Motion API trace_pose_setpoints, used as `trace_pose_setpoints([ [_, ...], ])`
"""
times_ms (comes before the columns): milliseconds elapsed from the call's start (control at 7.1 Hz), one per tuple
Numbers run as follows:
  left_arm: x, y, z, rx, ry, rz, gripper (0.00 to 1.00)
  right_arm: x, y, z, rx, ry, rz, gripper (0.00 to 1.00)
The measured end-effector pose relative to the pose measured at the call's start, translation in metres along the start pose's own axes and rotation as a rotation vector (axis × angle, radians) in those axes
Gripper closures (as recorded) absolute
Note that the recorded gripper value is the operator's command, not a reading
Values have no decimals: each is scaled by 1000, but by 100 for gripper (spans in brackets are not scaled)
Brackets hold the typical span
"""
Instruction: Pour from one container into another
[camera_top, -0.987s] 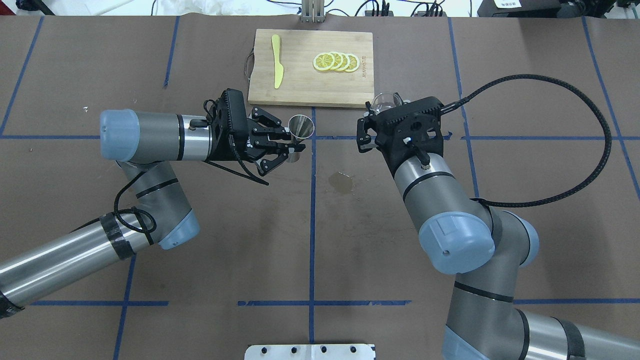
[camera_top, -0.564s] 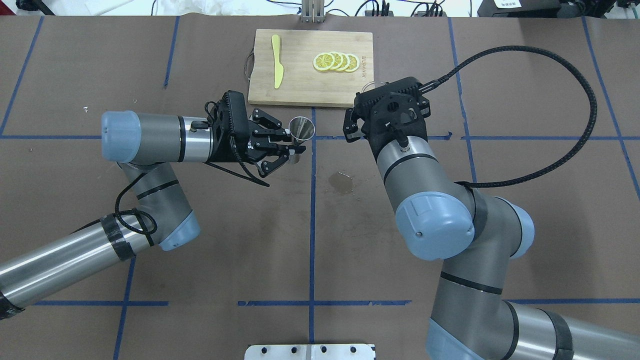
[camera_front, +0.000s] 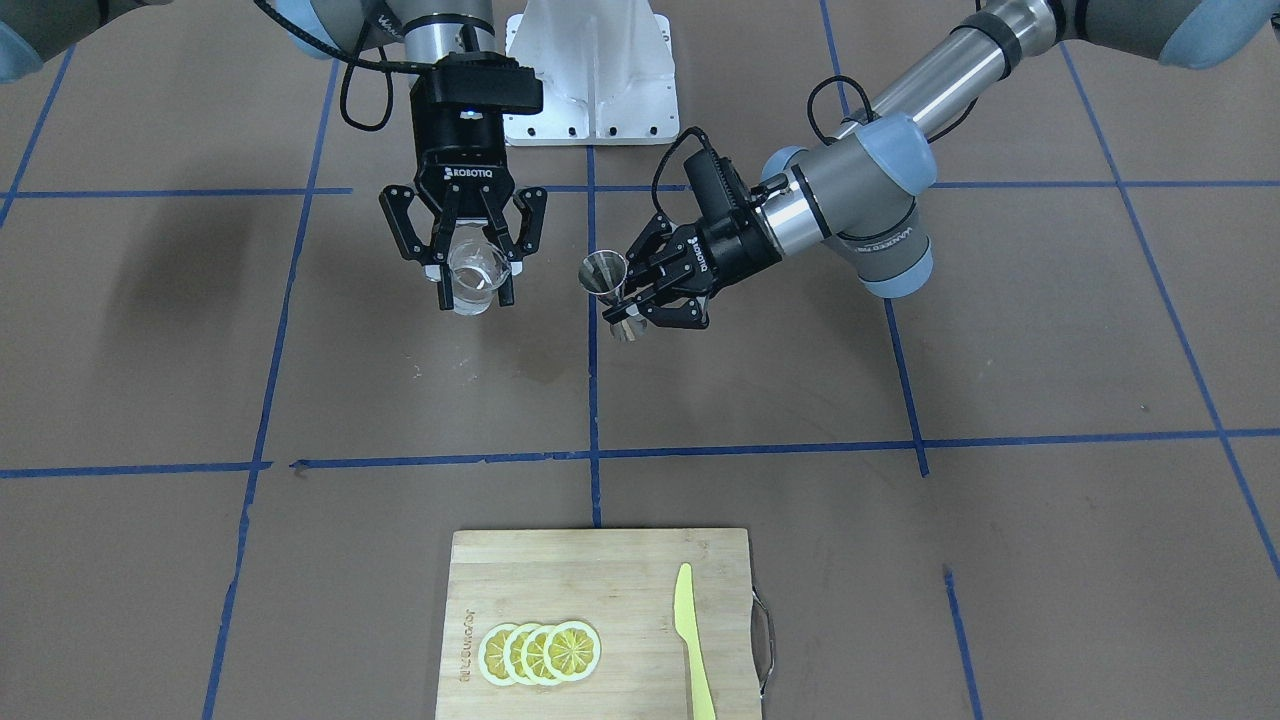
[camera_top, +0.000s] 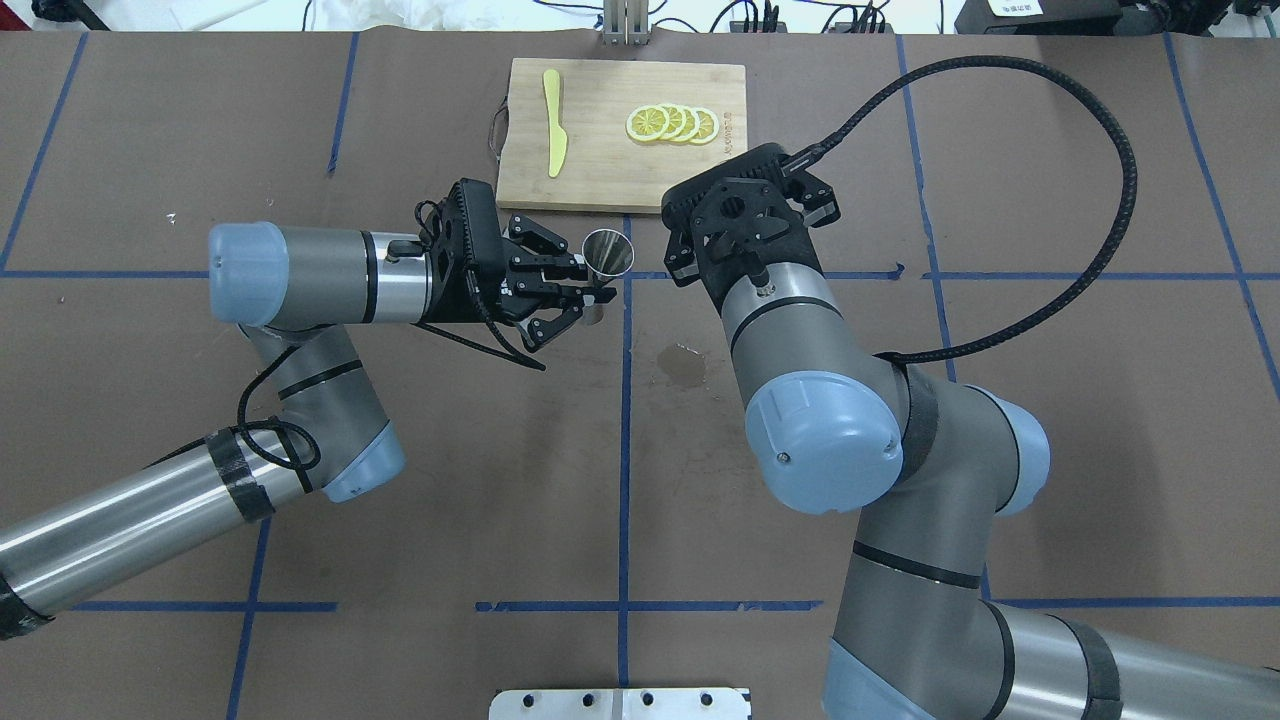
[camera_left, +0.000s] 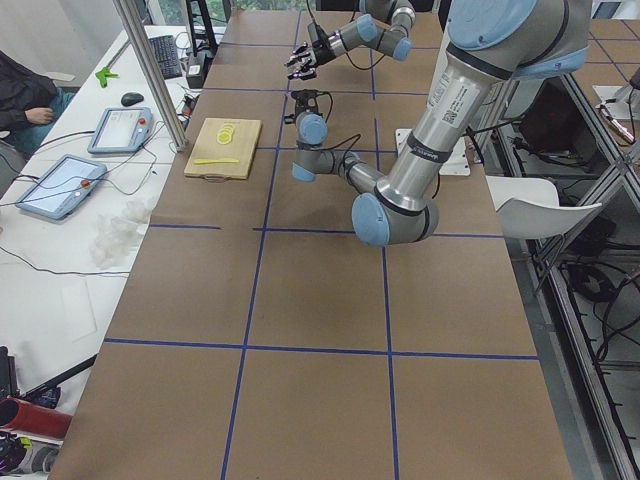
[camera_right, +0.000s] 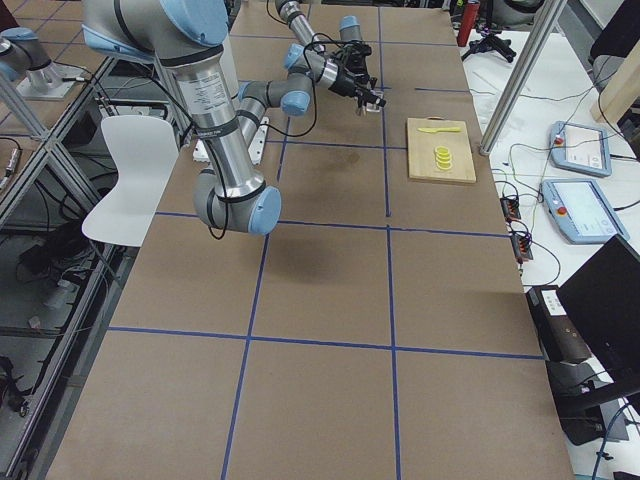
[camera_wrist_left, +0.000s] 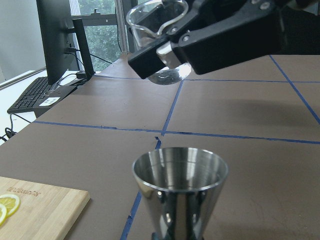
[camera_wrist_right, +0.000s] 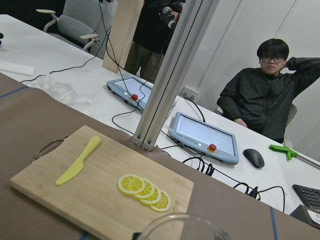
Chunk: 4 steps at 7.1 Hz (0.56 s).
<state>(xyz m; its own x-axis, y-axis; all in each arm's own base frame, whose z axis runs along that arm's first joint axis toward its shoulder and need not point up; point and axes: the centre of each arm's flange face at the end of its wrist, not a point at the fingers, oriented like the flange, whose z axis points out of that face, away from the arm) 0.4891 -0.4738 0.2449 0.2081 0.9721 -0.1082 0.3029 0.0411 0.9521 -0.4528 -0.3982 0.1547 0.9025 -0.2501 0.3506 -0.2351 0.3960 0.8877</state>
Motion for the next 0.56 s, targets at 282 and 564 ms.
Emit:
trace_pose_setpoints([
  [282,0,0,1,-1,-2,-1,100,-11,3,-7,-2,-19,-47,100],
  [564,0,-1,3,-3,-6,-3,100,-23,7,-15,2,-34,-90,100],
])
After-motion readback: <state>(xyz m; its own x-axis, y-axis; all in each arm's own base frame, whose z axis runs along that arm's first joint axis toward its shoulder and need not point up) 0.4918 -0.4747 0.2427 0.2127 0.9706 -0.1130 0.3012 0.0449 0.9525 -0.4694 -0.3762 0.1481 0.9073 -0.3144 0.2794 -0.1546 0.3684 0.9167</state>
